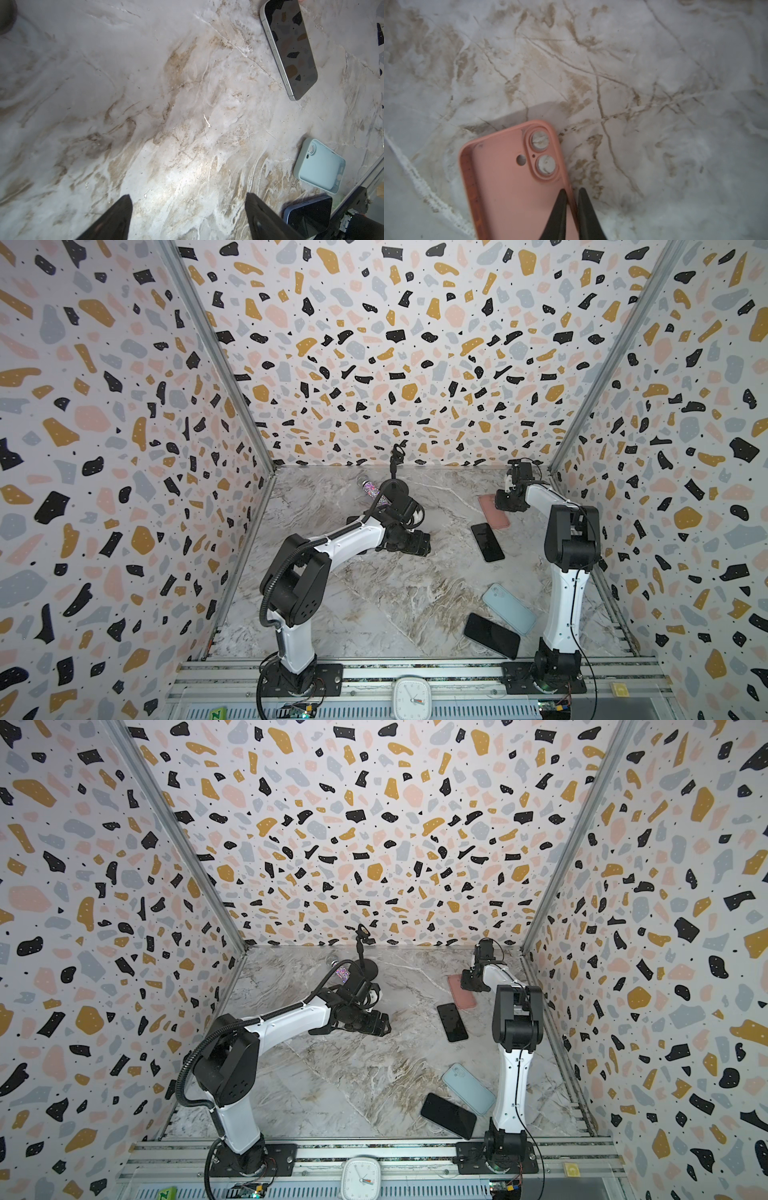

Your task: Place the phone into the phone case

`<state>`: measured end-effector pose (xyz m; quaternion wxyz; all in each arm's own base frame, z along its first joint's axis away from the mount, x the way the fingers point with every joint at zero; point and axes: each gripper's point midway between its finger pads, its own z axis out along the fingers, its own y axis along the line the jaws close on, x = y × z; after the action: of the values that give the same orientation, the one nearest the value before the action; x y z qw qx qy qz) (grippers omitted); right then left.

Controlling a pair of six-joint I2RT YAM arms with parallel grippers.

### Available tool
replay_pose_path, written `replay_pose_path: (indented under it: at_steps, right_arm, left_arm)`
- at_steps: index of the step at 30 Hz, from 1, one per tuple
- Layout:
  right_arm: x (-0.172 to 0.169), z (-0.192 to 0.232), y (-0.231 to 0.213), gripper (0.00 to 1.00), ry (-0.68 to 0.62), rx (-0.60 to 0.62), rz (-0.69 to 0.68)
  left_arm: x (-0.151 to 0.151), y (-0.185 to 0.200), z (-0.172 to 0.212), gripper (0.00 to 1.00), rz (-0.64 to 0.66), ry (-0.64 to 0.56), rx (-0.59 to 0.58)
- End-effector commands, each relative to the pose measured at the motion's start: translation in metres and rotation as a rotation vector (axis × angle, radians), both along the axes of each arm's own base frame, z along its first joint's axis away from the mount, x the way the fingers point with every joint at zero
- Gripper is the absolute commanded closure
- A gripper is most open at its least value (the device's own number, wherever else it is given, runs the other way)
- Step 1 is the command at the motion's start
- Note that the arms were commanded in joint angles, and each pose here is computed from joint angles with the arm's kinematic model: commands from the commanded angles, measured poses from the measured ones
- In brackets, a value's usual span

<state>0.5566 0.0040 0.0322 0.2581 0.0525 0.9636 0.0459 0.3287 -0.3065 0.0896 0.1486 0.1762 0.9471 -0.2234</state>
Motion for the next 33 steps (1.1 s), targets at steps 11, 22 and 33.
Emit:
replay_pose_path:
  at_steps: [11,22,33]
  right_arm:
    - [0.002,0.074,-0.009,1.0,-0.075,-0.016,-0.048]
    - [-0.105,0.087,0.142,0.99,-0.028,0.037,0.15]
    - [-0.21,0.023,0.247,0.96,0.124,0.068,0.297]
  left_arm:
    - [0.001,0.005,0.016,0.14,0.014,-0.011,-0.024]
    - [-0.01,0.019,0.038,0.14,0.045,-0.048,-0.051]
    - [-0.028,0.047,0.029,0.13,0.101,-0.058,-0.066]
